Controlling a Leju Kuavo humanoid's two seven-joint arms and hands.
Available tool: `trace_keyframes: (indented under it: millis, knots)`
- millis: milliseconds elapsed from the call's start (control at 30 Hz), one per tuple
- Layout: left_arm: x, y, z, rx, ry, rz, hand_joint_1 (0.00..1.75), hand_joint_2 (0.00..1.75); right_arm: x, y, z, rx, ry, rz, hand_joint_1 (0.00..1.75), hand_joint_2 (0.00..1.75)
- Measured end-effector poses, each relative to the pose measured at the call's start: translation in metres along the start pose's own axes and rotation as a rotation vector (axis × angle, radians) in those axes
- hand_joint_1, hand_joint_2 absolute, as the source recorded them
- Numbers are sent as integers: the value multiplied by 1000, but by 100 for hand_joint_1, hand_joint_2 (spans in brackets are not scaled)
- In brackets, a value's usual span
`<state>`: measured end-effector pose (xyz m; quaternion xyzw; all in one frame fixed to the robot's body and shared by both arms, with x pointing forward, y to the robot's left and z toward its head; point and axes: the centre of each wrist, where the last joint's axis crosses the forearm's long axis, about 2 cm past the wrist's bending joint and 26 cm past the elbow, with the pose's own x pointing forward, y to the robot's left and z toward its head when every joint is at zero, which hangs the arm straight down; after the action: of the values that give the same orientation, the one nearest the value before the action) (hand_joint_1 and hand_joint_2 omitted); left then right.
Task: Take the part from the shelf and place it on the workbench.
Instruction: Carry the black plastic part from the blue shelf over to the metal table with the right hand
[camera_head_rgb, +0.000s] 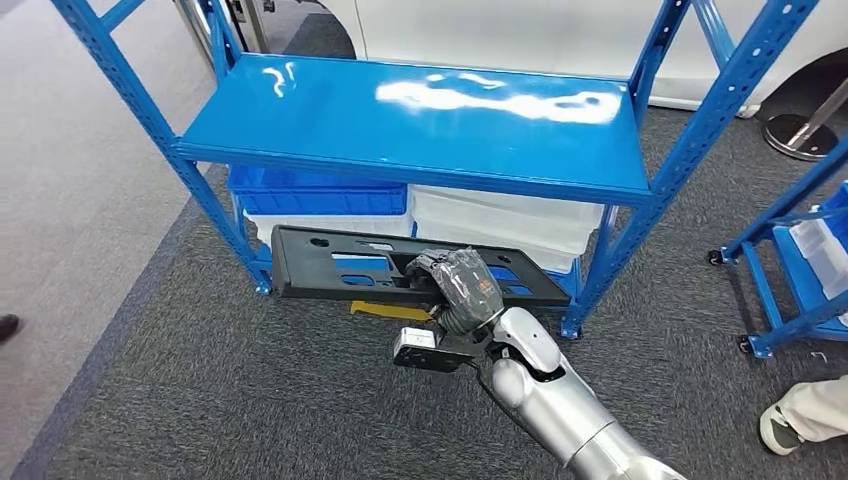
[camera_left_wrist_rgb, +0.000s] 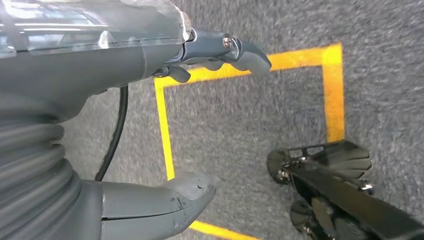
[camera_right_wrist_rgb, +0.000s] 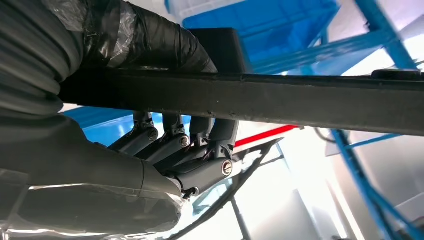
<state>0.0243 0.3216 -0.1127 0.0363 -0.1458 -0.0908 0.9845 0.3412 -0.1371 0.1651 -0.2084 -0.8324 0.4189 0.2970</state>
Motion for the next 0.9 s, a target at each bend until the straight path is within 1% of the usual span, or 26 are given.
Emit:
trace_keyframes:
  millis: [400, 567, 733, 900]
  knots:
    - [-2, 0, 0, 1, -4, -3, 0, 175, 3, -4, -3, -13, -11, 8, 175, 175]
    - [-1, -1, 0, 2, -9, 2, 0, 175, 2, -2, 3, -4, -3, 8, 175, 175]
    - [-1, -2, 0, 1, -11, 7, 0, 175, 2, -5, 5, -12, -11, 13, 175, 175]
    - [-7, -1, 2, 2, -2, 12, 0, 175, 7, -9, 4, -28, -24, 18, 175, 175]
